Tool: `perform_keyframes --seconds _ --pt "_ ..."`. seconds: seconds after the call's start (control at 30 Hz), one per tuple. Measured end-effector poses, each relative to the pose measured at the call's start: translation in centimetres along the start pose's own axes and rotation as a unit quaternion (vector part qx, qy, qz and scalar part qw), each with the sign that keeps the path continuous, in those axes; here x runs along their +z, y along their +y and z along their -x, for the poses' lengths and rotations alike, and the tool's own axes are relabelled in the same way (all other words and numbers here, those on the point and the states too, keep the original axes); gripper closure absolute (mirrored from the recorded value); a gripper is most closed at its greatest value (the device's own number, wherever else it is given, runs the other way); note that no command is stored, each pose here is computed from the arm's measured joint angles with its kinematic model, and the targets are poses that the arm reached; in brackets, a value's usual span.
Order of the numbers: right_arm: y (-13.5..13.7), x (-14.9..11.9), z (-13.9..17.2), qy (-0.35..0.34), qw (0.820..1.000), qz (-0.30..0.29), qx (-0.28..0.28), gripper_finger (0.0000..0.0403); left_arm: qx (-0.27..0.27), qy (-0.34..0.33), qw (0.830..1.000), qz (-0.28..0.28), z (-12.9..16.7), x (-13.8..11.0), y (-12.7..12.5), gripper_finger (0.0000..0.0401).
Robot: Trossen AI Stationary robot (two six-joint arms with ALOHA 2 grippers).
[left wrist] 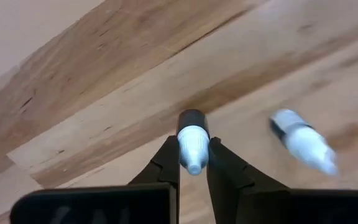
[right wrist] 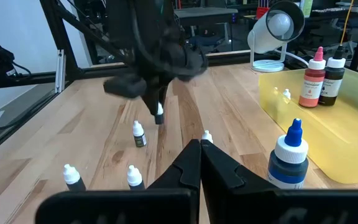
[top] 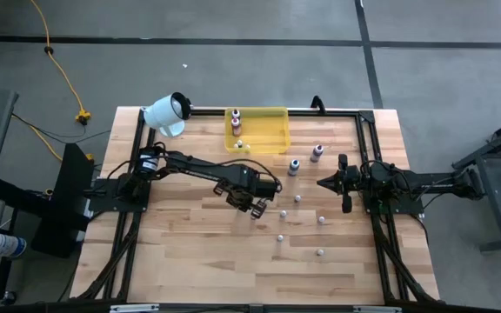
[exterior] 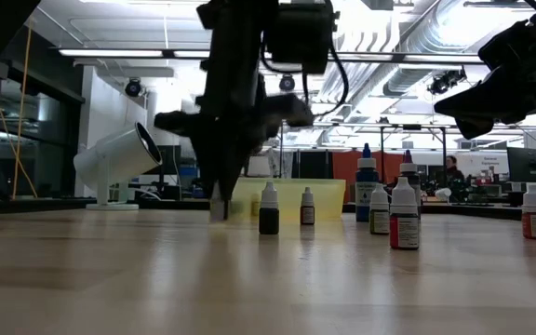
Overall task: Pick & Place food coloring
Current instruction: Put the small black food coloring bottle into the yellow container
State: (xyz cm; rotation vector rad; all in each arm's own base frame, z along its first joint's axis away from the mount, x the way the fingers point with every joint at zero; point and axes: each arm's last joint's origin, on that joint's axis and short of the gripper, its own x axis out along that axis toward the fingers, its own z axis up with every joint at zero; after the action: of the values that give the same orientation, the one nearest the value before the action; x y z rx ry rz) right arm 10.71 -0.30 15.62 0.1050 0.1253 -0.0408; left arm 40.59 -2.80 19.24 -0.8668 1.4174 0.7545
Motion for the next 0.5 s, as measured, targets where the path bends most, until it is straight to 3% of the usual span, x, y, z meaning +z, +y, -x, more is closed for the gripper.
perform_keyframes --seconds 0.5 --pt "0.0 0.0 0.0 0.0 1.0 0.0 0.0 0.0402 -0.02 -0.083 0.995 -0.052 9.5 5.5 2.5 0.0363"
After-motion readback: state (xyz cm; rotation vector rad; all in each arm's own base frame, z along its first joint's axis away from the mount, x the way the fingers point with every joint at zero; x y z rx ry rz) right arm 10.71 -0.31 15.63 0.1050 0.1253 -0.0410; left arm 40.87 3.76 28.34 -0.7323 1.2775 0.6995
